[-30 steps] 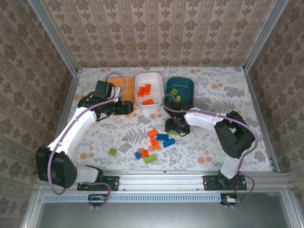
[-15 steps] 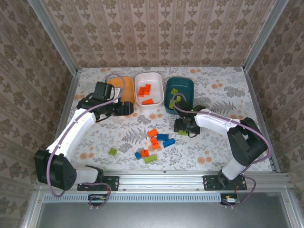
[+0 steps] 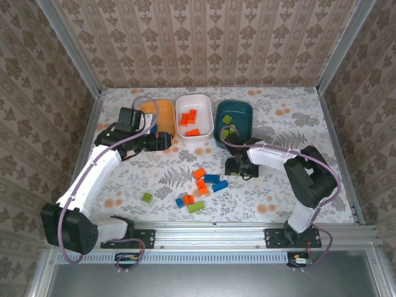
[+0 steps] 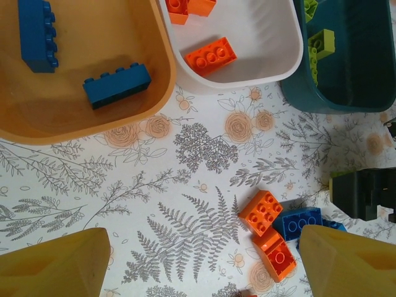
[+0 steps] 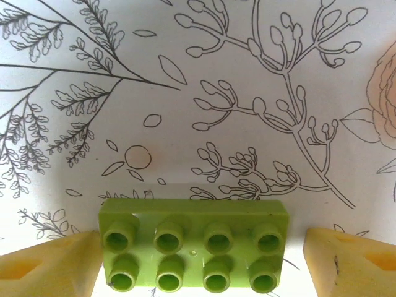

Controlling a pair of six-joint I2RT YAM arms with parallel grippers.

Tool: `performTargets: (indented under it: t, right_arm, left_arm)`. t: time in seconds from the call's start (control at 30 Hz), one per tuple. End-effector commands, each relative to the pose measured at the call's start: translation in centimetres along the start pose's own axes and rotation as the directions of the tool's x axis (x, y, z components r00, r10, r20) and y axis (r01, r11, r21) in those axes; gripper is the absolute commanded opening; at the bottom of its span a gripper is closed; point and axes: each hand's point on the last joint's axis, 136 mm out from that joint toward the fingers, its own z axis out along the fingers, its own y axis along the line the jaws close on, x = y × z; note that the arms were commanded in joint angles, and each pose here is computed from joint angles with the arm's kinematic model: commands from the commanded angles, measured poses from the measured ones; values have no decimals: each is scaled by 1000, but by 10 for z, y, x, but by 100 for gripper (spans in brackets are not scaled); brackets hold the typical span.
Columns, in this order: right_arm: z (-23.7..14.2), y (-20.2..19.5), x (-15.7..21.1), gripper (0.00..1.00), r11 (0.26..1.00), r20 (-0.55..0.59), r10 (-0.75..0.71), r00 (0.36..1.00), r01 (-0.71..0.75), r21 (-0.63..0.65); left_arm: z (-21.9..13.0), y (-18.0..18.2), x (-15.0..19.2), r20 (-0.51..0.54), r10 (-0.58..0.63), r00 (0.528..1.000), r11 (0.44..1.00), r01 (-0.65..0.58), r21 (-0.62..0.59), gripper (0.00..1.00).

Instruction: Sort the legos into containers by color

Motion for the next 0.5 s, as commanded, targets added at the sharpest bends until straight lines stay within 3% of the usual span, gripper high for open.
performTargets:
  t: [0.0, 0.2, 0.47]
  right_arm:
    - [10, 5, -2, 82, 1000, -10, -4, 1000, 4, -16]
    - [15, 5, -2, 68, 999, -18, 2, 1000, -3, -42]
    - [-11, 0, -10, 63, 999, 42, -4, 999, 7, -51]
  left_arm:
    - [-6, 4, 12, -26, -13, 1000, 1000, 13, -9, 82]
    - [-11, 4, 14, -26, -18, 1000, 1000, 17, -10, 82]
    - [-11, 4, 22, -34, -47, 998, 999, 47, -1, 82]
